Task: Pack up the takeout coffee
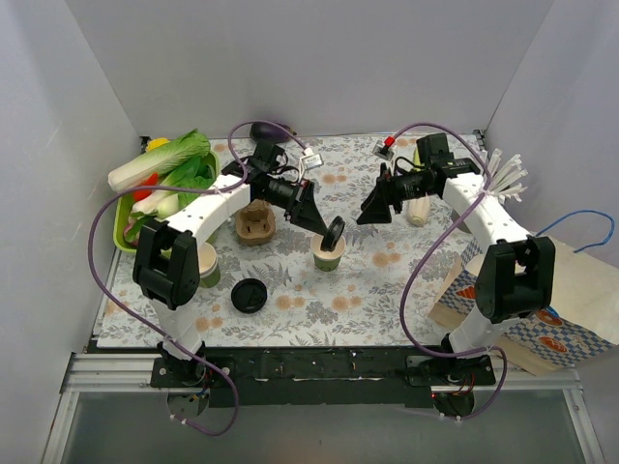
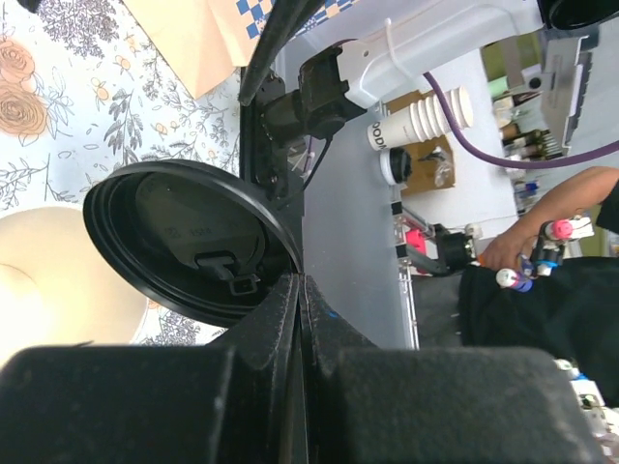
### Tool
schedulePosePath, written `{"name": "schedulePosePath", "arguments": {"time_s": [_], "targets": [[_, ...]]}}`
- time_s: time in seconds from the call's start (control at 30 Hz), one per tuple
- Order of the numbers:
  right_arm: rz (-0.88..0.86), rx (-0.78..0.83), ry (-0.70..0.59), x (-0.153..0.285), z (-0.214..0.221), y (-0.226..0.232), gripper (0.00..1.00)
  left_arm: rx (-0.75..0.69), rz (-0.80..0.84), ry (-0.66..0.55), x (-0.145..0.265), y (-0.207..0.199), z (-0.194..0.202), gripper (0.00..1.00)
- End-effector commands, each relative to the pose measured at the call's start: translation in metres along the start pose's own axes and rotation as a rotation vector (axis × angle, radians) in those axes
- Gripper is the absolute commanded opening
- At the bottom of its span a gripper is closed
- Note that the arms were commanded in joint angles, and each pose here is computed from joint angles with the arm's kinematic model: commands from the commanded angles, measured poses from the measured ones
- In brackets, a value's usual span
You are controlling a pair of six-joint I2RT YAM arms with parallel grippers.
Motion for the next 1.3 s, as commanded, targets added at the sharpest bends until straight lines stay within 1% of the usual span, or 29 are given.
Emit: {"name": "schedulePosePath", "arguments": {"time_s": [0.0, 0.13, 0.17, 0.2, 0.4, 0.73, 0.83, 0.87, 0.9, 1.17, 1.27], "targets": [[-0.050, 0.060, -0.014, -0.009, -0.008, 0.003, 0.84, 0.085, 0.077, -0.025, 0.013, 0.006, -0.002, 0.00], [-0.045, 0.045, 0.016, -0.018, -0.002, -0.005, 0.83, 0.116, 0.090, -0.027, 0.015, 0.016, -0.002, 0.00], [-0.006, 0.052, 0.050, -0.022, 0.002, -0.012, 0.82, 0.126, 0.091, -0.027, 0.015, 0.019, -0.002, 0.00], [0.014, 0.027, 0.066, -0.024, 0.005, -0.016, 0.82, 0.130, 0.087, -0.029, 0.015, 0.024, -0.004, 0.00], [0.027, 0.001, 0.053, -0.028, 0.004, -0.021, 0.81, 0.182, 0.082, -0.025, 0.015, 0.039, -0.006, 0.00], [0.046, -0.044, 0.068, -0.030, 0.012, -0.023, 0.81, 0.209, 0.079, -0.047, 0.025, 0.050, -0.014, 0.00], [0.088, -0.053, 0.100, -0.031, 0.017, -0.029, 0.80, 0.211, 0.072, -0.050, 0.025, 0.050, -0.014, 0.04], [0.096, -0.051, 0.104, -0.030, 0.017, -0.030, 0.80, 0.210, 0.067, -0.052, 0.026, 0.050, -0.014, 0.07], [0.100, -0.057, 0.109, -0.032, 0.018, -0.031, 0.80, 0.213, 0.063, -0.051, 0.025, 0.051, -0.014, 0.09], [0.088, -0.050, 0.119, -0.045, 0.016, -0.028, 0.80, 0.220, 0.048, -0.059, 0.027, 0.052, -0.012, 0.12], [0.075, -0.030, 0.128, -0.050, 0.015, -0.025, 0.80, 0.212, 0.031, -0.064, 0.028, 0.052, -0.013, 0.16]]}}
Point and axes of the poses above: each gripper's point midway between its finger pads, its own x axis back along the fingers, its own y axis along the line the jaws close on, z = x × y, the point moved 1 cm from there along x, back along the fingers, and after that the axes turned 14 degrees about x, right-handed, at the moved point
